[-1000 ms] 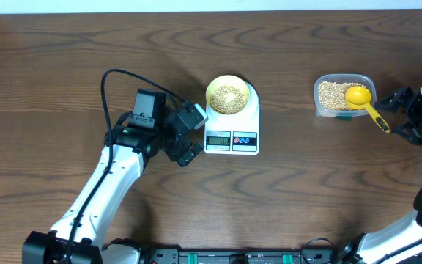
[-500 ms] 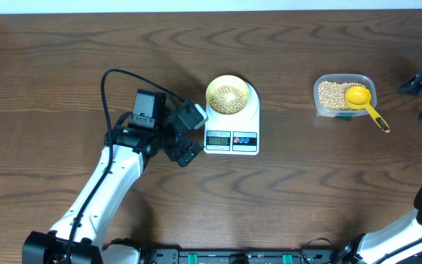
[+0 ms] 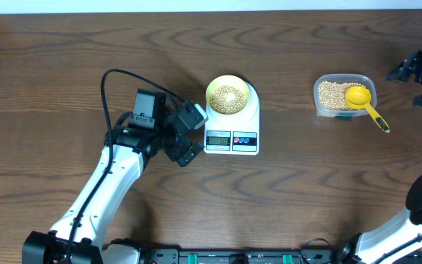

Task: Scoop item into bowl and weigh 50g on scale

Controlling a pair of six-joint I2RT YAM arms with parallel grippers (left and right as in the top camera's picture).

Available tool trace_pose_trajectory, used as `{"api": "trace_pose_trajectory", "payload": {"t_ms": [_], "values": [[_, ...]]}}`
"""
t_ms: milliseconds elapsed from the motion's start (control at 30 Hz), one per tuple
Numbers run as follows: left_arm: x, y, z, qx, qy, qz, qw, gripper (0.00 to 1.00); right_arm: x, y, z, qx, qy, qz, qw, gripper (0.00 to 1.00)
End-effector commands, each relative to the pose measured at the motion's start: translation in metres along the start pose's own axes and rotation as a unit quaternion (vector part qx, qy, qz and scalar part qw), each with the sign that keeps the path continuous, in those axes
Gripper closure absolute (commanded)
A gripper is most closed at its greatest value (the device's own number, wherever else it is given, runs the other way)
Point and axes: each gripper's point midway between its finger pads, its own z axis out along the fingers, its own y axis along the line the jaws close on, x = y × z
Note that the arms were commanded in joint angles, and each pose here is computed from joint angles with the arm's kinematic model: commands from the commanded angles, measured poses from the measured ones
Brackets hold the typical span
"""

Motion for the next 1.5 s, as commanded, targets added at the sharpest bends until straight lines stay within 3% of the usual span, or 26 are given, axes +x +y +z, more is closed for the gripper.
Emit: {"api": "trace_pose_trajectory", "payload": {"t_ms": [0,467,667,1033,1267,1467], "values": [[-0.003,0.000,-0.004,0.000,-0.009,0.007,1.000,0.02,-0.001,0.025,-0.035,0.005,-0.055,-0.045,0.997,0.01],[-0.003,0.000,-0.004,0.000,-0.009,0.007,1.000,0.03,0.022,0.098,-0.098,-0.026,-0.154,-0.161,0.975,0.01],[-0.003,0.000,-0.004,0.000,-0.009,0.007,1.000,0.02,0.046,0.117,-0.133,-0.048,-0.195,-0.146,0.969,0.01],[-0.003,0.000,-0.004,0.000,-0.009,0.007,1.000,0.02,0.076,0.119,-0.158,-0.044,-0.215,-0.154,0.963,0.01],[-0.003,0.000,-0.004,0.000,-0.009,0.007,1.000,0.02,0.086,0.106,-0.178,0.013,-0.255,-0.169,0.952,0.01],[-0.003,0.000,-0.004,0.000,-0.009,0.007,1.000,0.02,0.085,0.099,-0.196,0.076,-0.308,-0.212,0.925,0.01]]}}
